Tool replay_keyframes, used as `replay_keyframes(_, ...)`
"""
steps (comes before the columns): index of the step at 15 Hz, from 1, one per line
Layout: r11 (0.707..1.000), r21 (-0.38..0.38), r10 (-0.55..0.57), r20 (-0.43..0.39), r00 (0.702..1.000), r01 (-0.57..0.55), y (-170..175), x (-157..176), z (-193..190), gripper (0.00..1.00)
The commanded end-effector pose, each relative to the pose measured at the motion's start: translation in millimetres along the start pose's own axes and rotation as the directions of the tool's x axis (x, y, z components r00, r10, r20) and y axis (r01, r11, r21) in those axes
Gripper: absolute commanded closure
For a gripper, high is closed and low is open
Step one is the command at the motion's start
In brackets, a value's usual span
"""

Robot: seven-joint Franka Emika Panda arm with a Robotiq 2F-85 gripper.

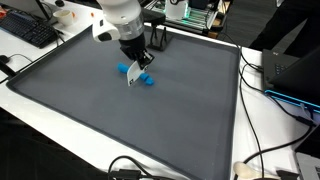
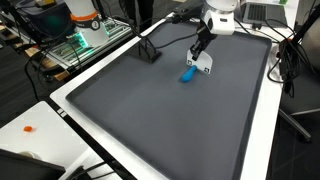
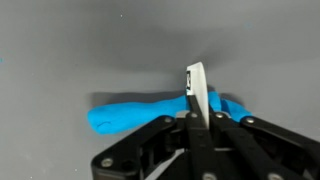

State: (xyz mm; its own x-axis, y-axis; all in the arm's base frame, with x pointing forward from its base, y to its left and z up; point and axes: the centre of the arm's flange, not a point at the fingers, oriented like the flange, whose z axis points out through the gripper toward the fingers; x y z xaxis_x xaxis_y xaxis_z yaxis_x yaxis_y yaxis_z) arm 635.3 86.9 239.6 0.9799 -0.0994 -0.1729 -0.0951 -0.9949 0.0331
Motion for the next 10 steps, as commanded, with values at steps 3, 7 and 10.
replay_keyframes(3,0.999,0.032,0.006,-0.063,0.998,-0.004,3.8,-0.1,0.4,0.99)
replay_keyframes(7,1.000,0.012,0.015,-0.063,0.998,-0.014,7.8,-0.7,-5.0,0.99)
replay_keyframes(10,1.000,0.000,0.010,-0.064,0.998,-0.010,9.8,-3.9,-13.5,0.99)
